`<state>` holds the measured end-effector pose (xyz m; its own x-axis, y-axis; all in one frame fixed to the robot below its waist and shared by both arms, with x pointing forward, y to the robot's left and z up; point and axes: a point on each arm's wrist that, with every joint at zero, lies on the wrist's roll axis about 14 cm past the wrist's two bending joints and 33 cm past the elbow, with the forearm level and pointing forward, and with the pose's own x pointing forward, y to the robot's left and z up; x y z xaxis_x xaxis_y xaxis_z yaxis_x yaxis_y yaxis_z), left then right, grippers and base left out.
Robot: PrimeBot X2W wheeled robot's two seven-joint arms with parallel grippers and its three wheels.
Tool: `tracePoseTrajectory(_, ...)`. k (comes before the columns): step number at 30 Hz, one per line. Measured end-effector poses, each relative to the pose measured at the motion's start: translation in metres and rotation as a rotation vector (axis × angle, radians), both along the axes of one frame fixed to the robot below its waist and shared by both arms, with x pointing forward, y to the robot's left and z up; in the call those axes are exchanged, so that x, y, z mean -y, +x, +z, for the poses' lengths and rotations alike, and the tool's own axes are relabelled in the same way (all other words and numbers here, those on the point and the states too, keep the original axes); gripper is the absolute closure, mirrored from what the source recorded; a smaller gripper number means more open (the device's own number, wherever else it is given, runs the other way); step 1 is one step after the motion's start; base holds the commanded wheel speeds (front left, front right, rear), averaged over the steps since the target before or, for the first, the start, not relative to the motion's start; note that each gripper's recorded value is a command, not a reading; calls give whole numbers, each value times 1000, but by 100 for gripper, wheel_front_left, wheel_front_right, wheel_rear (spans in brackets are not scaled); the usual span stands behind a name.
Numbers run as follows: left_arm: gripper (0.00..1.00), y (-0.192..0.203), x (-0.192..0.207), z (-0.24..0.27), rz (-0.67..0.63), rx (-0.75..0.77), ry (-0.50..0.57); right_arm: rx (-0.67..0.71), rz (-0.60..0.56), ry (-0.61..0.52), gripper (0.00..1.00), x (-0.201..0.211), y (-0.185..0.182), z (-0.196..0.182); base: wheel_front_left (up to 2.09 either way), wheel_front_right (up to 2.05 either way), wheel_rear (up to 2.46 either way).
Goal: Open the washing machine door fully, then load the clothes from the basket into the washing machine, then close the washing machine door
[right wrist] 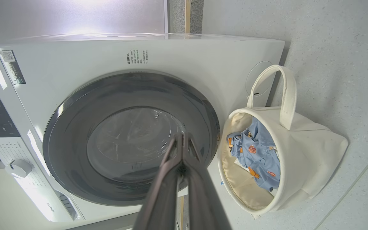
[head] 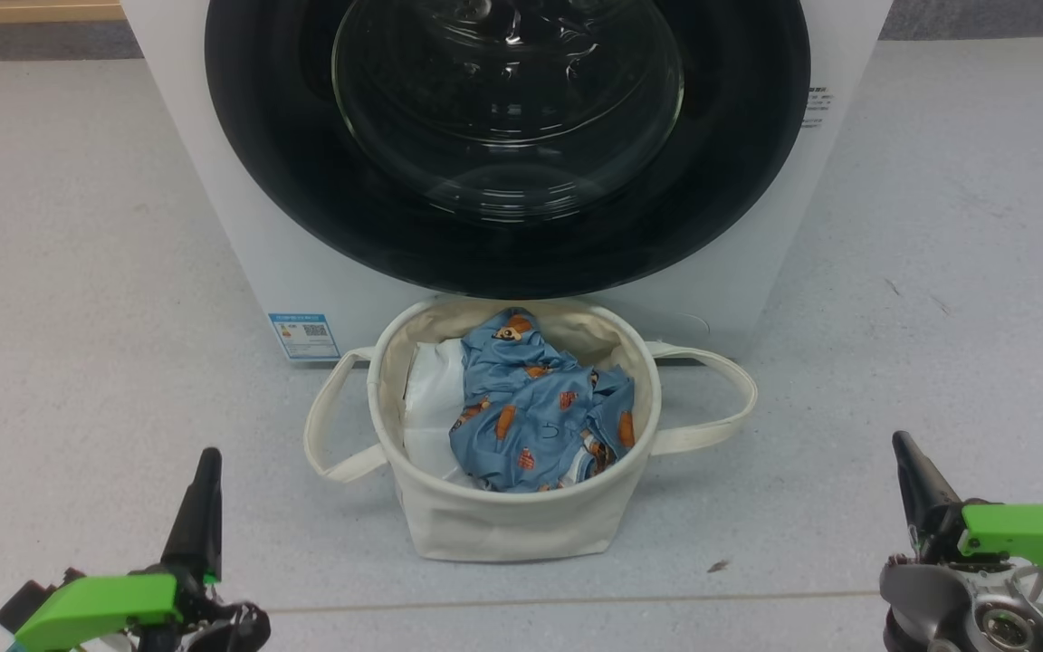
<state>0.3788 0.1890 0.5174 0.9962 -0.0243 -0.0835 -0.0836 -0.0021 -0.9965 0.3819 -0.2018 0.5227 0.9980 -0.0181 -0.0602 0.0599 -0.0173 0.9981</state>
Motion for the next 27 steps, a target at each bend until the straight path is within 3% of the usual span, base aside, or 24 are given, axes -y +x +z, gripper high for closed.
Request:
tracePoseTrajectory(20,100,0,0,0,0,0,0,0,0,0,100,0,0,0,0,0,0)
tracePoseTrajectory(21,0,0,0,0,0,0,0,0,0,0,0,0,0,0,0,0,0)
tracePoseTrajectory(27,0,-17,2,-39,4,-119,-14,-112,-1,13,0,-8,-17,-39,0,0,0)
